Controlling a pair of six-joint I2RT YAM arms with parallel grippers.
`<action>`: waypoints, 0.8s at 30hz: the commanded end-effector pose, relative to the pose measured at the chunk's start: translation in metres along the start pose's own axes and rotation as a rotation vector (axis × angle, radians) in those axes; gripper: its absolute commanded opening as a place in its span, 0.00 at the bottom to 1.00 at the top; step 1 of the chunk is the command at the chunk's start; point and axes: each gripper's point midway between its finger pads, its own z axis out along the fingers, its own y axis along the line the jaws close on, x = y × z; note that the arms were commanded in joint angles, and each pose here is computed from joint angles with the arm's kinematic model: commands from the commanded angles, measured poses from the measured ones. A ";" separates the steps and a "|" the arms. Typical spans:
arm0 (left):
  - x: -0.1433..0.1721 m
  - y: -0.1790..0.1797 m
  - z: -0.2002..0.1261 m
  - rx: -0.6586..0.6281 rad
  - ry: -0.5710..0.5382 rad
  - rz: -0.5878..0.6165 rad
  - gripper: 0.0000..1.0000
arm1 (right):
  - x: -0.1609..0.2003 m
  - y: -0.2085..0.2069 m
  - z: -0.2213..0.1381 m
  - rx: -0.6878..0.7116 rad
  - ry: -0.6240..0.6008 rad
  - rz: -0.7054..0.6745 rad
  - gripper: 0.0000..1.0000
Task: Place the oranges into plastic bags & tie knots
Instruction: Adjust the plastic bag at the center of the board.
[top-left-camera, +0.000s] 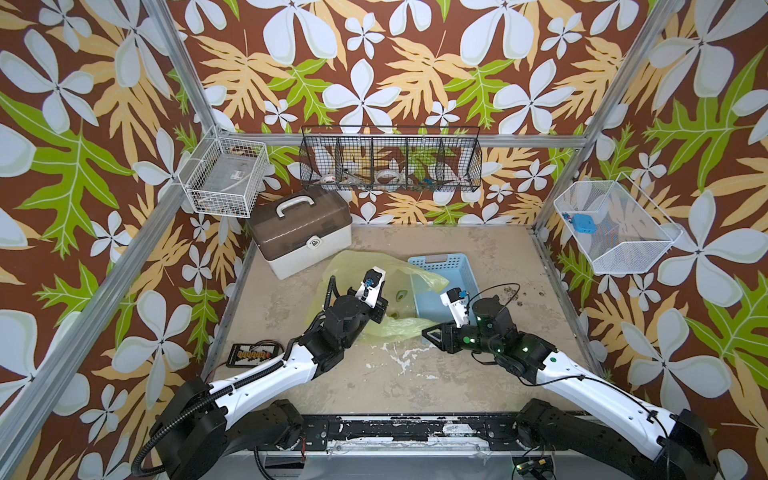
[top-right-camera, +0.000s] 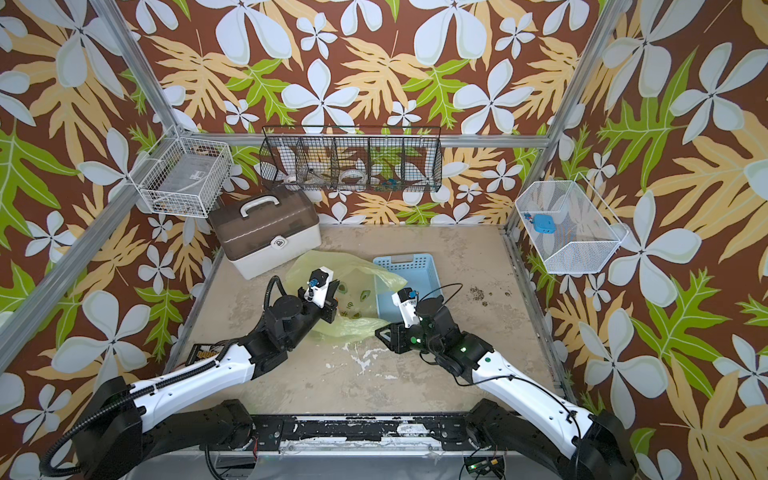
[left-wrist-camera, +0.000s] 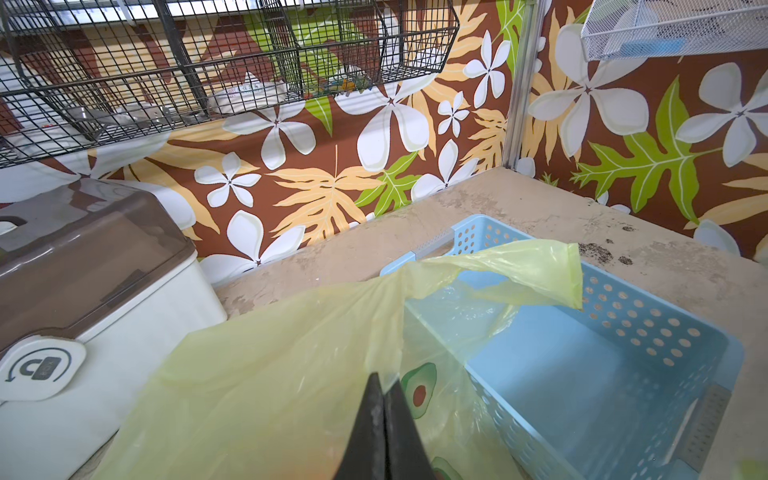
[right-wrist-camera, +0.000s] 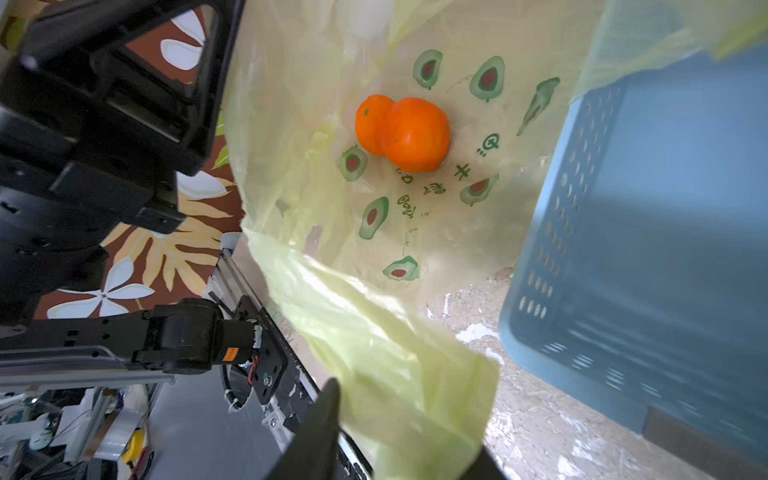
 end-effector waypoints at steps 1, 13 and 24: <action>-0.011 0.000 0.001 0.003 -0.038 -0.030 0.00 | -0.016 0.015 -0.004 -0.050 -0.051 -0.005 0.00; -0.105 0.083 -0.053 -0.027 -0.154 -0.147 1.00 | -0.117 0.080 -0.011 -0.081 -0.165 -0.206 0.00; -0.110 0.014 -0.086 0.252 -0.262 -0.138 1.00 | -0.159 0.114 -0.009 -0.114 -0.179 -0.277 0.00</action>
